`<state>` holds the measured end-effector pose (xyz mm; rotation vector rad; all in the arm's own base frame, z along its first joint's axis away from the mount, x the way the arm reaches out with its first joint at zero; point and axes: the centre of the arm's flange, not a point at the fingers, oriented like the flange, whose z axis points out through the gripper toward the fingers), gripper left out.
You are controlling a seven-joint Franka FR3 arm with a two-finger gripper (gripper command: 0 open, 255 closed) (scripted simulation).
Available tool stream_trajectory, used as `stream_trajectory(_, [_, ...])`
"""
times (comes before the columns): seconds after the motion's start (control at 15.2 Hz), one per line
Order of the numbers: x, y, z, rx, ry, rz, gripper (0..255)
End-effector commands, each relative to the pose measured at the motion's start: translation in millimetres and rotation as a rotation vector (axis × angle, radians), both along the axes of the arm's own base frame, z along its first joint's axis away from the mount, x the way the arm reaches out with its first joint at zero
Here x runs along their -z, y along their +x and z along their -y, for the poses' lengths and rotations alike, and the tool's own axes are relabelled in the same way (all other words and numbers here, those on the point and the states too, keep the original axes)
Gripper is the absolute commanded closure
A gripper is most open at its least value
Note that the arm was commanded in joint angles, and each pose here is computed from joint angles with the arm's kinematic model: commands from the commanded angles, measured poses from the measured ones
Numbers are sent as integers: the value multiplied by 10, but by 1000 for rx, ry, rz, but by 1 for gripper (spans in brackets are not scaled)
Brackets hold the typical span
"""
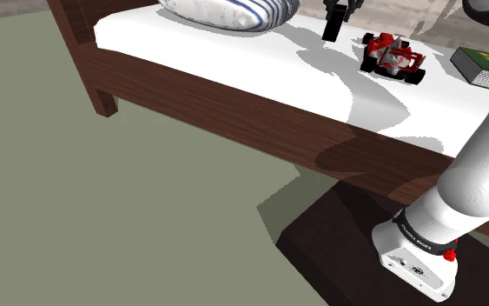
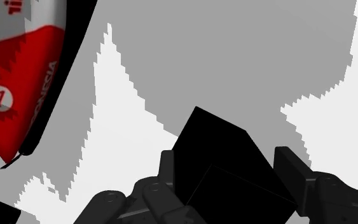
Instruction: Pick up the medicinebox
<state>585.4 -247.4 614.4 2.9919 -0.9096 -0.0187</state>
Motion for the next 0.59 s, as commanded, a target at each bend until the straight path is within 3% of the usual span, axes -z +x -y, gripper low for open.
stream_trajectory(0.0, [-114, 2, 8, 0, 0, 0, 255])
stream_trajectory(0.53, [-438, 2, 8, 0, 0, 0, 255])
